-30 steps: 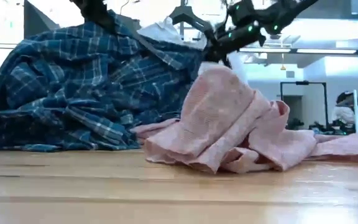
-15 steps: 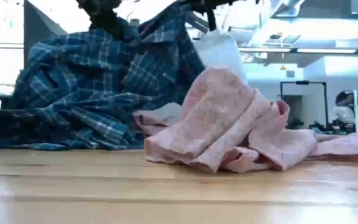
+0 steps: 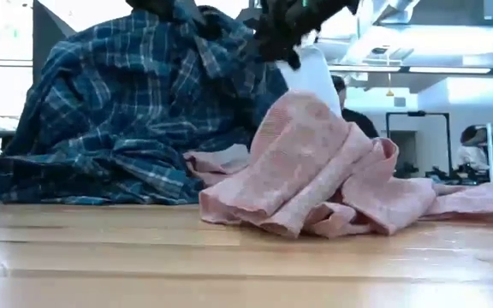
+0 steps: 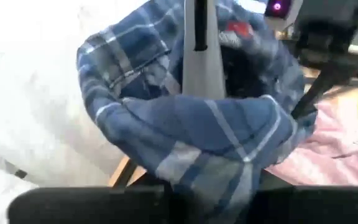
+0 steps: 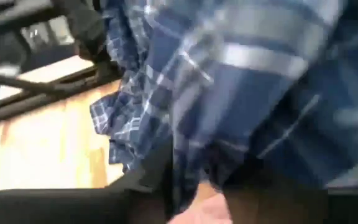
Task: Hang clothes
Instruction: Hang the blue long sleeve on the hanger rack
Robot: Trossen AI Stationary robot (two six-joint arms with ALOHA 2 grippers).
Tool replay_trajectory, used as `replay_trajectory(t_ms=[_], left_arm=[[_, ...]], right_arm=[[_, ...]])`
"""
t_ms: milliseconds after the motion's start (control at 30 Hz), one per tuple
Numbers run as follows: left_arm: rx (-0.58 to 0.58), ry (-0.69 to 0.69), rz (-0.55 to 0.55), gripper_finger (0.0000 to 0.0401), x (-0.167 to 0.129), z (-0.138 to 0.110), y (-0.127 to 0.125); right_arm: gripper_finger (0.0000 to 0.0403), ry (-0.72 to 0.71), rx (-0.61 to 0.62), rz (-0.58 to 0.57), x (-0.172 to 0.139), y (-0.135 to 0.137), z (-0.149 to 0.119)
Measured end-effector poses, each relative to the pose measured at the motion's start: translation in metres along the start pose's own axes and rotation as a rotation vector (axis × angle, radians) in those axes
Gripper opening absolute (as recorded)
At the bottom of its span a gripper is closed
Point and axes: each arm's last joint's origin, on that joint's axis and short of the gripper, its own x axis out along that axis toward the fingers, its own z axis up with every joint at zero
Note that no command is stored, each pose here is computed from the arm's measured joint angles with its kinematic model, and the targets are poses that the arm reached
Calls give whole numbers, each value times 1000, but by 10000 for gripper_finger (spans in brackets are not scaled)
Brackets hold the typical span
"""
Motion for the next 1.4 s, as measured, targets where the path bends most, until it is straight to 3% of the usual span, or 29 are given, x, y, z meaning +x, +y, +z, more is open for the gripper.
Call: replay_trajectory(t_ms=[100, 200, 400, 567, 700, 833, 1100, 1300, 1400], left_arm=[[31, 9, -10, 34, -7, 2, -2], [54, -9, -48, 34, -10, 5, -4], [57, -10, -59, 34, -10, 5, -6], [82, -31, -108, 34, -10, 6, -7], [85, -53, -161, 34, -10, 7, -9], [84, -71, -224, 34, -10, 7, -11], [77, -68, -254, 34, -7, 9, -14], [84, -27, -333, 34, 17, 12, -26], [91, -14, -339, 34, 25, 13, -28]], right_arm=[[189, -26, -87, -31, -45, -6, 32], [212, -39, -133, -81, -72, -21, 47], [223, -28, -109, -42, -78, -45, 48], [223, 26, -181, -25, -55, -53, 43], [223, 43, -169, 109, -37, -59, 39], [219, 60, -189, 168, -22, -62, 35], [199, 26, -234, 264, 9, -45, 35], [175, -70, -227, 333, 28, -33, 42], [161, -45, -221, 341, 31, -31, 39]])
